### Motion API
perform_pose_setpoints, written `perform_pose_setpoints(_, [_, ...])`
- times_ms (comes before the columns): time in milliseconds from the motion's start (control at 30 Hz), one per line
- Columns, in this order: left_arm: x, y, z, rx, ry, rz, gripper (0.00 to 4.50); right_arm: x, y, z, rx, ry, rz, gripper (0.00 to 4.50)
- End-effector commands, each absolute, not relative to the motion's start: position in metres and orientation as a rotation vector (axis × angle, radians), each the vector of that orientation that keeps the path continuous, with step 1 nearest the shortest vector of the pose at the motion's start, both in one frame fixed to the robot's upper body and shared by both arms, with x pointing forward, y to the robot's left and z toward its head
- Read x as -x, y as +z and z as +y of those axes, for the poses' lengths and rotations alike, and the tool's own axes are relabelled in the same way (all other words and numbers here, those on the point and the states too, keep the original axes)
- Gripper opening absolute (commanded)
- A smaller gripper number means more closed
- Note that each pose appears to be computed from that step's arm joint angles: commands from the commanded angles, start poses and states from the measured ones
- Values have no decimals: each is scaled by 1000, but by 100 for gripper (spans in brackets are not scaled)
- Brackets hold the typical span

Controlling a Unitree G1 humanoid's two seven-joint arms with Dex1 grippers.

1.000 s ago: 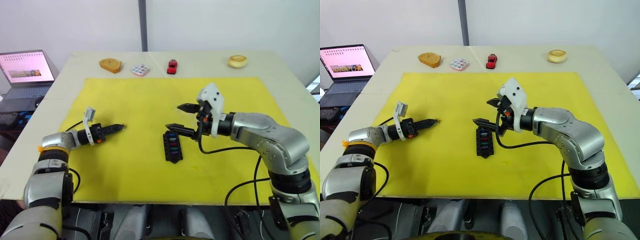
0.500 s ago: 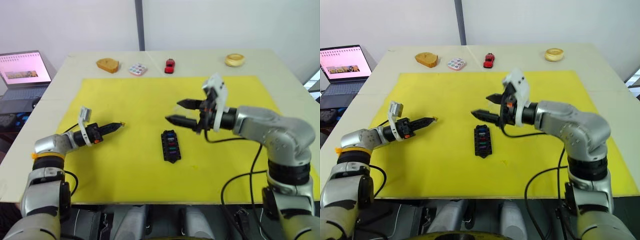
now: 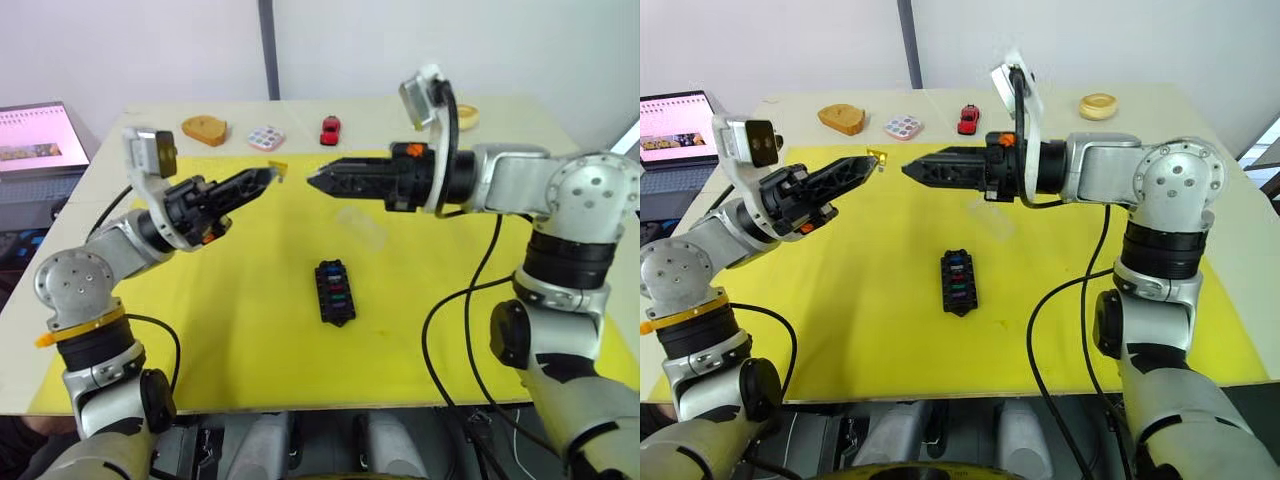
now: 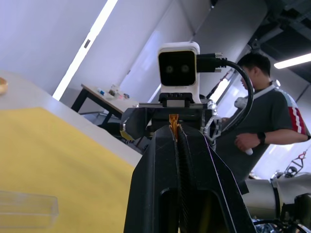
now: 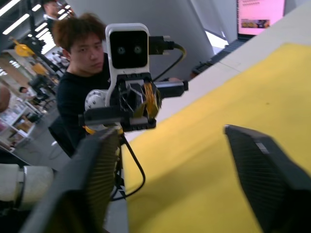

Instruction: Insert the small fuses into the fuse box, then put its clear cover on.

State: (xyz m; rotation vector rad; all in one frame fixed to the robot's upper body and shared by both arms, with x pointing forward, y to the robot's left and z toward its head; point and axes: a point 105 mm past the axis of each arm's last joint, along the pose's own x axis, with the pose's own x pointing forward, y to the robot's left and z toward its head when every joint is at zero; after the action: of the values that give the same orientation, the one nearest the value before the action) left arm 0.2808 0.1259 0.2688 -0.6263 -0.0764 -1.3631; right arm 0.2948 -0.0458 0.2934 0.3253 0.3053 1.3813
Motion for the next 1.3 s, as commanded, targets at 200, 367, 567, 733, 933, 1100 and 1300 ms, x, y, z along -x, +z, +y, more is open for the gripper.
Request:
perform_pose_setpoints(200, [-279, 274, 125, 572, -1351, -112, 0, -289, 308, -38, -345, 1427, 248, 180])
perform_pose_setpoints(367, [-280, 271, 121, 555, -1358, -102, 0, -287, 308, -36, -352, 1431, 246, 180])
perform_pose_setpoints(567, [-282, 269, 120, 544, -1359, -97, 0, -289, 309, -35, -377, 1424, 242, 180])
perform_pose_setpoints(733, [-284, 270, 119, 536, -1358, -102, 0, -288, 307, -33, -366, 1424, 250, 180])
perform_pose_setpoints(933, [-285, 269, 119, 533, -1352, -108, 0, -289, 305, -30, -367, 1421, 253, 180])
perform_pose_setpoints(1100, [-285, 269, 118, 524, -1350, -108, 0, -289, 304, -29, -365, 1421, 249, 91])
perform_pose_setpoints(1300, [-284, 270, 118, 519, -1348, -111, 0, -287, 303, -28, -364, 1430, 254, 7])
